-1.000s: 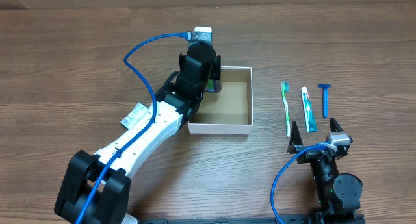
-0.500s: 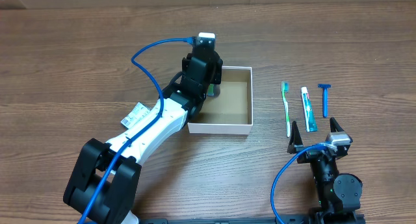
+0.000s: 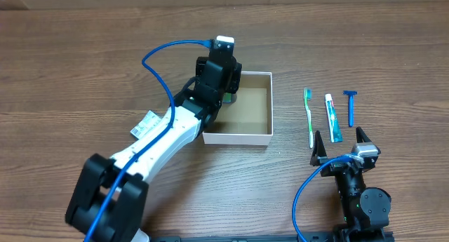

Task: Pack container
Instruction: 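Release the bottle in the box's back-left corner and withdraw left gripper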

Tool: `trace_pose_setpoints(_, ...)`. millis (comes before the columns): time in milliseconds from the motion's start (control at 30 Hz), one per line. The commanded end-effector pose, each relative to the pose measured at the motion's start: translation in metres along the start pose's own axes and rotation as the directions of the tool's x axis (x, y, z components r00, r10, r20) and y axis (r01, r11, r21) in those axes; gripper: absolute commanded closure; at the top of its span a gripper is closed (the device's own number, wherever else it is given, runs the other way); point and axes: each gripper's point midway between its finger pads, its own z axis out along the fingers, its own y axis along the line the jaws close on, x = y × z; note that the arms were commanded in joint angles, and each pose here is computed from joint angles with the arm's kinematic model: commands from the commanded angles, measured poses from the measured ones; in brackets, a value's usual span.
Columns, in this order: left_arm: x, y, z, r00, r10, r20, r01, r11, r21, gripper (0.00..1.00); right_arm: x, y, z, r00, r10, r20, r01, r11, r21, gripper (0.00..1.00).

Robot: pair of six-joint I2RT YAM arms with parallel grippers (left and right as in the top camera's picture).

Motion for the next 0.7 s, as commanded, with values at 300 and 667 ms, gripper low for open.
trace_pose_setpoints(300, 0.030, 0.041, -0.132, 0.952, 0.132, -0.276, -0.136, 0.991, 0.003, 0.00, 0.003, 0.000, 0.000, 1.000, 0.007, -0.001, -0.007, 1.000, -0.001, 0.00)
trace_pose_setpoints(667, 0.092, 0.119, -0.160, 0.829, -0.027, -0.559, -0.087, 0.981, -0.176, 0.00, 0.003, 0.000, 0.000, 1.000, 0.007, -0.001, -0.007, 1.000, -0.001, 0.00)
